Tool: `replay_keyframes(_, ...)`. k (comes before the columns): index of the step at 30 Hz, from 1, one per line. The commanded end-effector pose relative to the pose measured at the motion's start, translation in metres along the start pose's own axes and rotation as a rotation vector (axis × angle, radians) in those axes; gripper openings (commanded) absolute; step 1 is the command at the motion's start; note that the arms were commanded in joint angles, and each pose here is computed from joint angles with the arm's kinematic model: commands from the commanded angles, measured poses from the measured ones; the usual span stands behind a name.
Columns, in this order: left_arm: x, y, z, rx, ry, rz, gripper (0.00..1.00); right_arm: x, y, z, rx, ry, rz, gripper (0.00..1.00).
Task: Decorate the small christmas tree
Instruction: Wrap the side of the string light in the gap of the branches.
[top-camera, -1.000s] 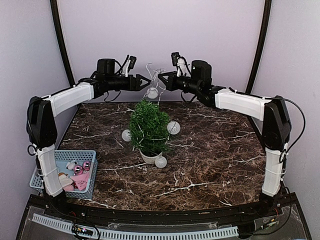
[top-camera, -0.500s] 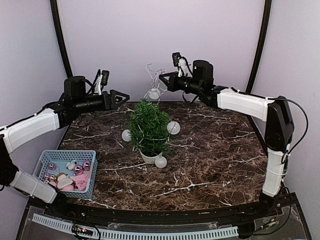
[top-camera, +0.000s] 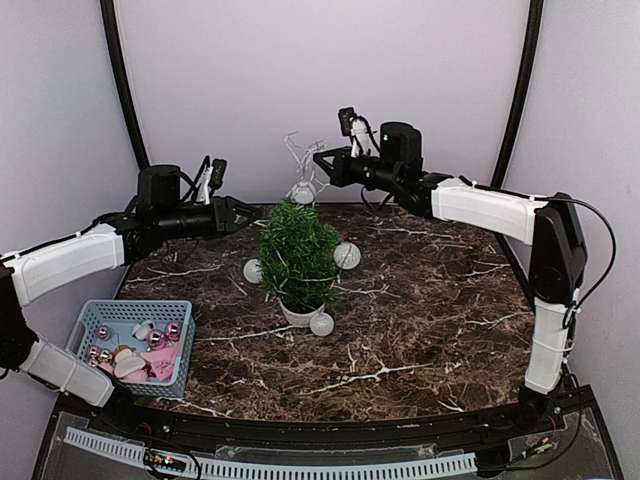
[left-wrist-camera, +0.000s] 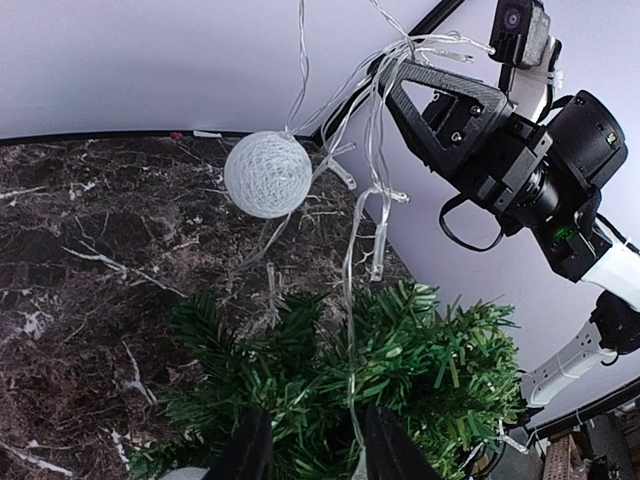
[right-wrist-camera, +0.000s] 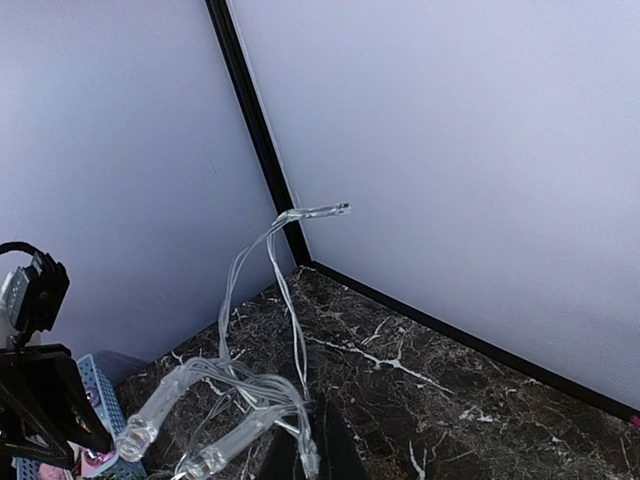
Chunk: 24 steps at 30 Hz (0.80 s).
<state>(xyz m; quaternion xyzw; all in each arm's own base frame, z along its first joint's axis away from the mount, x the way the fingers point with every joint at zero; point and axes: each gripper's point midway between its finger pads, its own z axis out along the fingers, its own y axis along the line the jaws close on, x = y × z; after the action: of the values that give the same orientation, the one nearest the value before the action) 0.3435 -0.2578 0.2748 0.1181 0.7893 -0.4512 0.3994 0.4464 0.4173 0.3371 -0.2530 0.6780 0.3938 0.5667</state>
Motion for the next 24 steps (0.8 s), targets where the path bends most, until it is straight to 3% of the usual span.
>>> replay_keyframes(1,0.004,-0.012,0.006,0.039,0.025,0.014,0.3,-0.018,0.008,-0.006,0.001,-0.041,-0.024,0.0)
replay_keyframes(6,0.012,-0.01,0.007,0.025,0.046,0.0,0.3,-0.02,0.009,-0.007,0.006,-0.043,-0.031,0.0)
replay_keyframes(14,0.014,-0.014,-0.005,0.028,0.011,-0.012,0.0,-0.022,0.009,-0.009,0.015,-0.046,-0.037,0.0)
replay_keyframes(24,0.003,-0.018,-0.024,-0.001,-0.081,0.024,0.0,-0.04,0.016,-0.02,0.082,-0.046,-0.101,0.0)
